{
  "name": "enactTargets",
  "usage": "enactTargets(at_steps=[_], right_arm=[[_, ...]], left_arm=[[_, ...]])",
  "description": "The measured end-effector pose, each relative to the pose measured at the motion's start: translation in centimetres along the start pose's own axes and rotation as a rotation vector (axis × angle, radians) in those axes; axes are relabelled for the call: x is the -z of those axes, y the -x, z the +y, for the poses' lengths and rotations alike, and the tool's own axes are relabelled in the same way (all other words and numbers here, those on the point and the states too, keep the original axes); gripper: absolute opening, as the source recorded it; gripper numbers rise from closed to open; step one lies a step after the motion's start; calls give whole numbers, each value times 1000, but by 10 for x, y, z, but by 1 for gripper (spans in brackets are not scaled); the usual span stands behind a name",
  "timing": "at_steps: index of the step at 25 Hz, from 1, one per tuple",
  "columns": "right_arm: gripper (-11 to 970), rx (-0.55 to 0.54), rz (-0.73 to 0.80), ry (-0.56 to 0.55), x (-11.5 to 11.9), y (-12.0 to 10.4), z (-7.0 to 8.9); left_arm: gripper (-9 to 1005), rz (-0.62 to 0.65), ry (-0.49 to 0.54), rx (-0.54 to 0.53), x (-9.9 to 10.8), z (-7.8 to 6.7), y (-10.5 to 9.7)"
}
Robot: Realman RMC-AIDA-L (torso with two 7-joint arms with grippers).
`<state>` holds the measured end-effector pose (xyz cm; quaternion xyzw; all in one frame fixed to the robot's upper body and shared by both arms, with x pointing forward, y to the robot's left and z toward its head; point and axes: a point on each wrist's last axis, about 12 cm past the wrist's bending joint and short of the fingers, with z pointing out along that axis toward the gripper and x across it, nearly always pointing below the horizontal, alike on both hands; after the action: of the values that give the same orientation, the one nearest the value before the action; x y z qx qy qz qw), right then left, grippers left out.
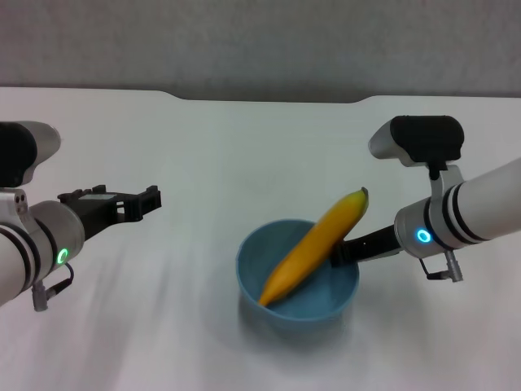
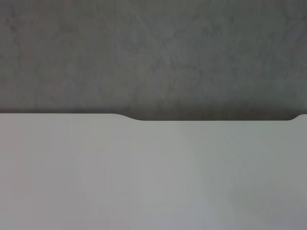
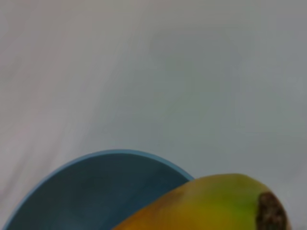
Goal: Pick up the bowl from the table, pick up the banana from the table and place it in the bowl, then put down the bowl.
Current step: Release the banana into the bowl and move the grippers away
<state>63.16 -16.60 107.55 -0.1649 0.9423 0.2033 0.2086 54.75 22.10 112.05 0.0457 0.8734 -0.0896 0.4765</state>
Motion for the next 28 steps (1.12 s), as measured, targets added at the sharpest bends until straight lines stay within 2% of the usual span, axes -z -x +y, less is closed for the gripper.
enactTargets(at_steps=[6,14,20,24,28], right_arm=[[65,9,-3,-4,-1,-1,0],[215,42,-15,2,1,-1,1],[376,111,-59,33,10,-6,6],[637,115,-129,58,27,-20,-3],[696,113,-167,60,39,-26,-11]], left_arm=[[829,0,0,0,0,0,0],[830,3,5,4,1,2,-2],[830,7,14,10,2,5,-5],[829,10,26,18,4,9,-7],[828,12,33,22,5,11,-9]])
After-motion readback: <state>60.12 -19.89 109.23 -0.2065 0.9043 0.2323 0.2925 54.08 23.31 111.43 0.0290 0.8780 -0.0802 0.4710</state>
